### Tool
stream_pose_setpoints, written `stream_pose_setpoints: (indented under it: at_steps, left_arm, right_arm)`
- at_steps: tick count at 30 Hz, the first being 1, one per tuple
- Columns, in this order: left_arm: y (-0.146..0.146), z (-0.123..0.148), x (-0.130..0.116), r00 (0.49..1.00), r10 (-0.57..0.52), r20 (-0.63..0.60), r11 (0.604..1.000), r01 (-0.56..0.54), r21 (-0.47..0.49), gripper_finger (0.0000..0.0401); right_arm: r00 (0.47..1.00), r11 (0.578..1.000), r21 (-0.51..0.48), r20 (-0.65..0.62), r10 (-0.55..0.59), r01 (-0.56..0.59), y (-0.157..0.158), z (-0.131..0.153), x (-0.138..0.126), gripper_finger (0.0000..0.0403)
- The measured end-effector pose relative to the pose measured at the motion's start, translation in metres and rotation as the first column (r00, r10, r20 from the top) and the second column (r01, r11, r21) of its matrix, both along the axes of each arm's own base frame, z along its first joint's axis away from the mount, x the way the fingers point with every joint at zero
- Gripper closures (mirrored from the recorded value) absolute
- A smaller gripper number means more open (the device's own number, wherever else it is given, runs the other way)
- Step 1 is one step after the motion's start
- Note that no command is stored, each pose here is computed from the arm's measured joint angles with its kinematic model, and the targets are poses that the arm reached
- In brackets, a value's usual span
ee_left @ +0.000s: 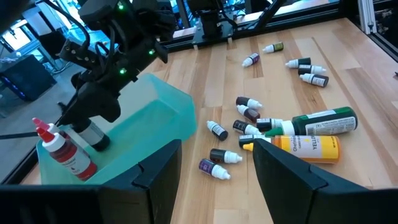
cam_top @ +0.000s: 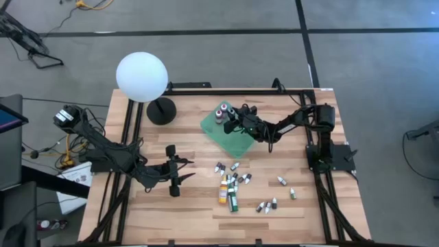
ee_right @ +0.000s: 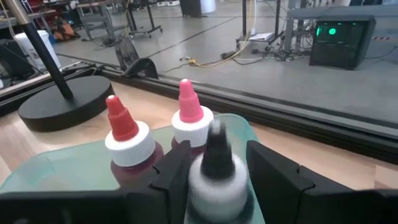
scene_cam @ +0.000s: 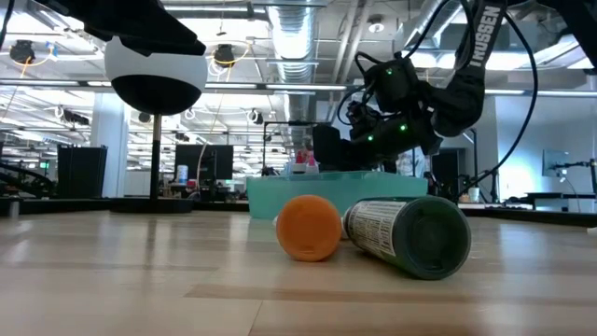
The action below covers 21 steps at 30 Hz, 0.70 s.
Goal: Pick & Place food coloring
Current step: Put the large black food coloring bottle into the green bin
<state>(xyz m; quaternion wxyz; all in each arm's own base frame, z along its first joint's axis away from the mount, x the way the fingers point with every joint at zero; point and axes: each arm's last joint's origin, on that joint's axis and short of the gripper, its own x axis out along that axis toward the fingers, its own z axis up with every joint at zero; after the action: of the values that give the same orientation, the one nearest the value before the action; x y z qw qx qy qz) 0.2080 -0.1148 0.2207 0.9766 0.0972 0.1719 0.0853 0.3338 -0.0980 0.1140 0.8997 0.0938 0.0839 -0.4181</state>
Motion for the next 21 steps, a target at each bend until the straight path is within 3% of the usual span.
stream_pose_setpoints:
  at_steps: [11, 21]
  left_arm:
    - [0.0, 0.0, 0.0, 1.0, 0.001, 0.001, 1.0, -0.001, -0.004, 0.0207]
    - [-0.0001, 0.0, 0.0, 1.0, 0.0, 0.001, 1.0, 0.0, -0.008, 0.0207]
  right_arm:
    - [1.0, 1.0, -0.006, -0.007, -0.005, 0.005, -0.0023, 0.0, -0.0007, 0.0217]
    - [1.0, 1.0, -0.006, -0.007, -0.019, 0.019, -0.007, 0.0, -0.0021, 0.0211]
